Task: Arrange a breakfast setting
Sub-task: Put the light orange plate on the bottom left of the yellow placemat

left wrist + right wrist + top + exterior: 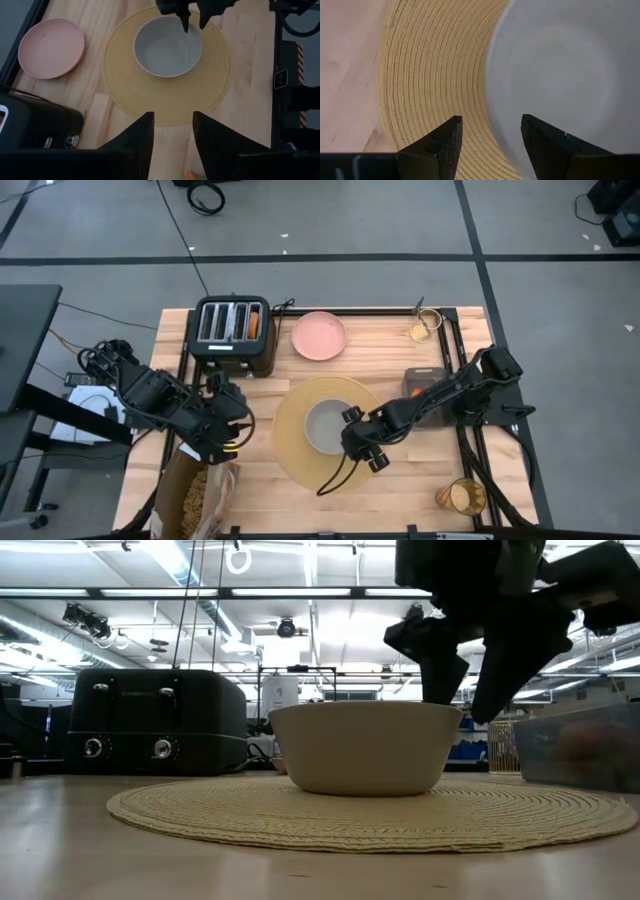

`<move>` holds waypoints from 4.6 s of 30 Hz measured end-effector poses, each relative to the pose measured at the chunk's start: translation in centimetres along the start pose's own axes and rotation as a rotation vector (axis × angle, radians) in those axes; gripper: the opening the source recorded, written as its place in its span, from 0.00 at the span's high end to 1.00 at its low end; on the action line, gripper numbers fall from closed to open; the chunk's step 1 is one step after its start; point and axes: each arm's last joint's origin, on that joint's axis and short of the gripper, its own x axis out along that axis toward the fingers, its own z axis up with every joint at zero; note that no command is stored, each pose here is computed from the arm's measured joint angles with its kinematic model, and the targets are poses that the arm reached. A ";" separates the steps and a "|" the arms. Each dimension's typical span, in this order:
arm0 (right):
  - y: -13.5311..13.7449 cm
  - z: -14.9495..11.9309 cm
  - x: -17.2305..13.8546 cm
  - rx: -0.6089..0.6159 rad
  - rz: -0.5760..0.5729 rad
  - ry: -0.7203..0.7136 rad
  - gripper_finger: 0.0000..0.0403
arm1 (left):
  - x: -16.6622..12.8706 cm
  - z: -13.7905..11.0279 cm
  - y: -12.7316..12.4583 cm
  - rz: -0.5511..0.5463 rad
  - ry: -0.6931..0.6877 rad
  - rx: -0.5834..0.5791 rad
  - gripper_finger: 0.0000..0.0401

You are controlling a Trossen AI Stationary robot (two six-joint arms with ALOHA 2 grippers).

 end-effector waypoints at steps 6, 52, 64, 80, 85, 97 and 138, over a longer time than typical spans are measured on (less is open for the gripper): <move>-0.2 0.0 -0.3 -0.015 -0.042 -0.002 0.48 | 0.0 0.0 0.0 0.003 -0.002 -0.001 0.65; -0.1 -6.7 -25.6 0.327 -0.243 -0.671 0.48 | 28.7 8.9 18.6 -0.089 0.324 0.256 0.65; -1.2 -6.0 -24.3 0.500 -0.351 -0.633 0.48 | 34.4 5.6 24.7 -0.115 0.493 0.372 0.65; -3.1 -5.5 -23.3 0.612 -0.392 -0.608 0.48 | 37.7 1.1 26.5 0.004 0.511 0.516 0.66; -3.5 -5.6 -23.3 0.616 -0.392 -0.606 0.48 | 37.8 1.2 26.5 0.010 0.499 0.519 0.79; -4.4 -6.2 -23.0 0.567 -0.438 -0.534 0.48 | 34.2 3.5 21.7 0.045 0.480 0.649 0.96; -2.0 -5.1 -21.6 0.839 -0.403 -0.560 0.48 | 14.3 -2.9 -10.2 -0.315 -0.003 1.466 0.96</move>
